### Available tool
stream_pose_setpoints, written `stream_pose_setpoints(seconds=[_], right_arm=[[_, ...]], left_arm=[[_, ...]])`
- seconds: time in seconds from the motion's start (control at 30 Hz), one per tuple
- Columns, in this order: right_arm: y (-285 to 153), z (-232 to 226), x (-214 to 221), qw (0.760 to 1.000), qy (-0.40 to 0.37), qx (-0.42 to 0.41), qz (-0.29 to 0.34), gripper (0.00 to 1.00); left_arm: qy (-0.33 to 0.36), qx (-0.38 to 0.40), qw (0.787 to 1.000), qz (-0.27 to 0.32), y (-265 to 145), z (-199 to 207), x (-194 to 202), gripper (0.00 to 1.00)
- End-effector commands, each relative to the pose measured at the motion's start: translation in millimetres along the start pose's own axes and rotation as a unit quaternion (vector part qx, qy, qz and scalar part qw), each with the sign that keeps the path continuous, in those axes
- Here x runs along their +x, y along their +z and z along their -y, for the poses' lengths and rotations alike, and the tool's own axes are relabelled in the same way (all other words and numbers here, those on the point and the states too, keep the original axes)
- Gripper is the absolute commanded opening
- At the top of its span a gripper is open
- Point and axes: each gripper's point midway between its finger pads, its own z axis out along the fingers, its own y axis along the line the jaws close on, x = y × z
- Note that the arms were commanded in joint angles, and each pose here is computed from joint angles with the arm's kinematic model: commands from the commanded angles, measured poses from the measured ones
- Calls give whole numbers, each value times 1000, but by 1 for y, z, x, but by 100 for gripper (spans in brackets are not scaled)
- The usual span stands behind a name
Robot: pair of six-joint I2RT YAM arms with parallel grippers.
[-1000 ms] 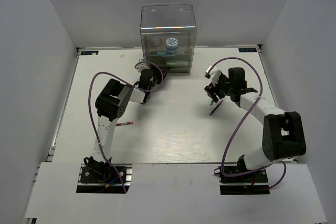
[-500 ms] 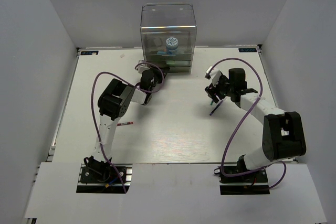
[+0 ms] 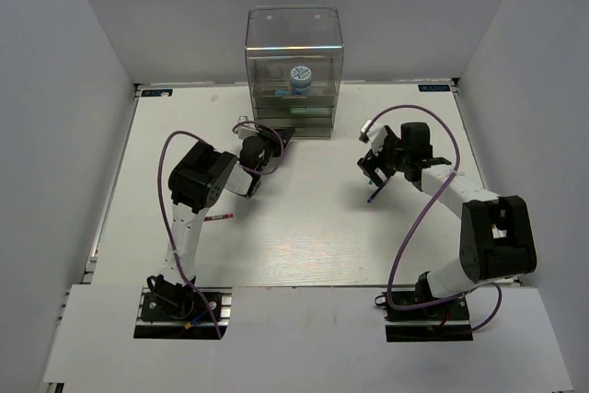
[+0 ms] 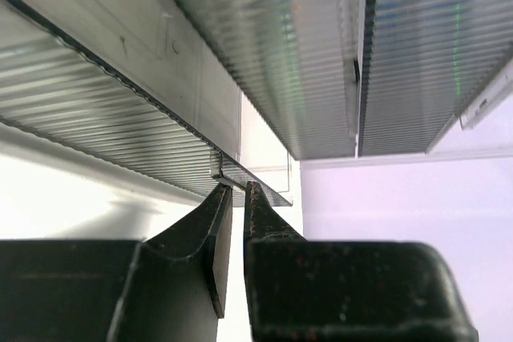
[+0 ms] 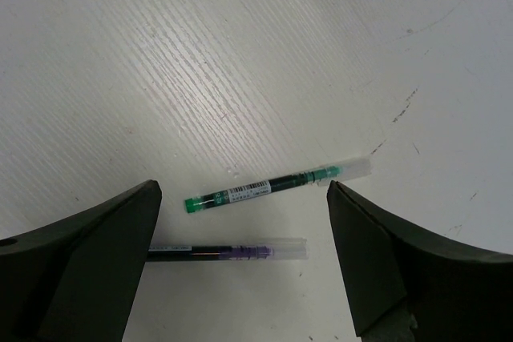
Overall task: Sort the stationery into containers
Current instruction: Open the drawer in the storage box, then pick up the pen from the center of the board.
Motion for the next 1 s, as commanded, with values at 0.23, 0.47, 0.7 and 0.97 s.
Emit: stream_pose_setpoints(seconds=[0.23,0.47,0.7,0.97], right_arm=[[0,21,-11,999,40,18,14,90],[8,33,-17,994,95,-47,-5,70],[2,9,-17,992,-23,-112,45,62],[-7,-7,12,929,-303,-205,51,52]], left_arm=[[19,-17,999,-21,-17,8,1,3],[20,-32,998,-40,-23,5,10,51],[30,-28,998,-45,-41,15,8,68],[87,-26,992,-88,-75,40,10,75]])
